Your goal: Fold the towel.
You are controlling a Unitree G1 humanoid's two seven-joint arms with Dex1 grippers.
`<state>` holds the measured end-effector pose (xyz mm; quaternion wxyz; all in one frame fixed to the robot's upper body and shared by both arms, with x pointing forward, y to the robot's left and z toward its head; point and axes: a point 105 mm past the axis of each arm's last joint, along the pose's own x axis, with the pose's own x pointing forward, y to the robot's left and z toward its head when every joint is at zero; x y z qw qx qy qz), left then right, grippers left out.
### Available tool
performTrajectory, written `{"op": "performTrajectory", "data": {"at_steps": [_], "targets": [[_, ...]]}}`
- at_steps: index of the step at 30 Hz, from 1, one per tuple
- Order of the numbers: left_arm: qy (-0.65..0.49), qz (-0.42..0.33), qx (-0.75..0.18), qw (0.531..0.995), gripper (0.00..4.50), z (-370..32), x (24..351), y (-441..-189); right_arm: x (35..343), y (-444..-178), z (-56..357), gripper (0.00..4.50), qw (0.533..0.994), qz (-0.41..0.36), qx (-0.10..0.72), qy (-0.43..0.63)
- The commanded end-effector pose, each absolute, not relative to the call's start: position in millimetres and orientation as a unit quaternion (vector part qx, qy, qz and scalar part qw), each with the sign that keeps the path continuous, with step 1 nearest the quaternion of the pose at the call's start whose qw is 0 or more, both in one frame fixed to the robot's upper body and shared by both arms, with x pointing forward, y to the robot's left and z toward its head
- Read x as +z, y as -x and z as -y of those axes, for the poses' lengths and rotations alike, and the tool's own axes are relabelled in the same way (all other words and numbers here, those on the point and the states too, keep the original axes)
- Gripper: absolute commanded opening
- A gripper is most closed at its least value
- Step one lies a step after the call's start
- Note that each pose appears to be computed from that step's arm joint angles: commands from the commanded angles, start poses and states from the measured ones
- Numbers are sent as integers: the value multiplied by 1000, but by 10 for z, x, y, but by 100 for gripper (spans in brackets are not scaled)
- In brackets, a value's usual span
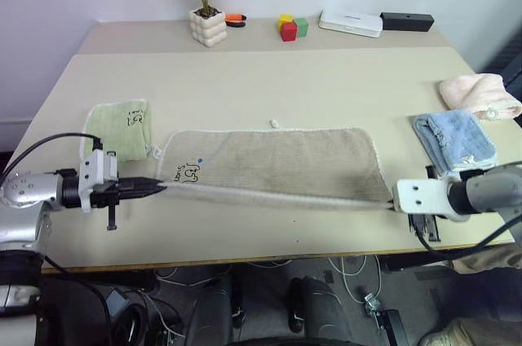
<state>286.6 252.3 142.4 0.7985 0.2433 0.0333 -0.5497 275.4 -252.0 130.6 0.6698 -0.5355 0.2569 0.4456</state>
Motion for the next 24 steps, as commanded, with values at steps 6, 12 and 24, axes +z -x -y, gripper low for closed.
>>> {"op": "performTrajectory", "data": {"at_steps": [6, 12, 24], "targets": [[-283, 20, -509, 812, 0, -2474, 1596, -3276, 1561, -3251, 2529, 4, 671, -211, 382, 599], [-284, 42, -451, 845, 0, -2478, 1638, -3594, 1677, -3585, 2422, 4, 689, -175, 341, 615], [-278, 47, -419, 863, 0, -2413, 1565, -3775, 1810, -3963, 2409, 4, 687, -134, 297, 649]]}}
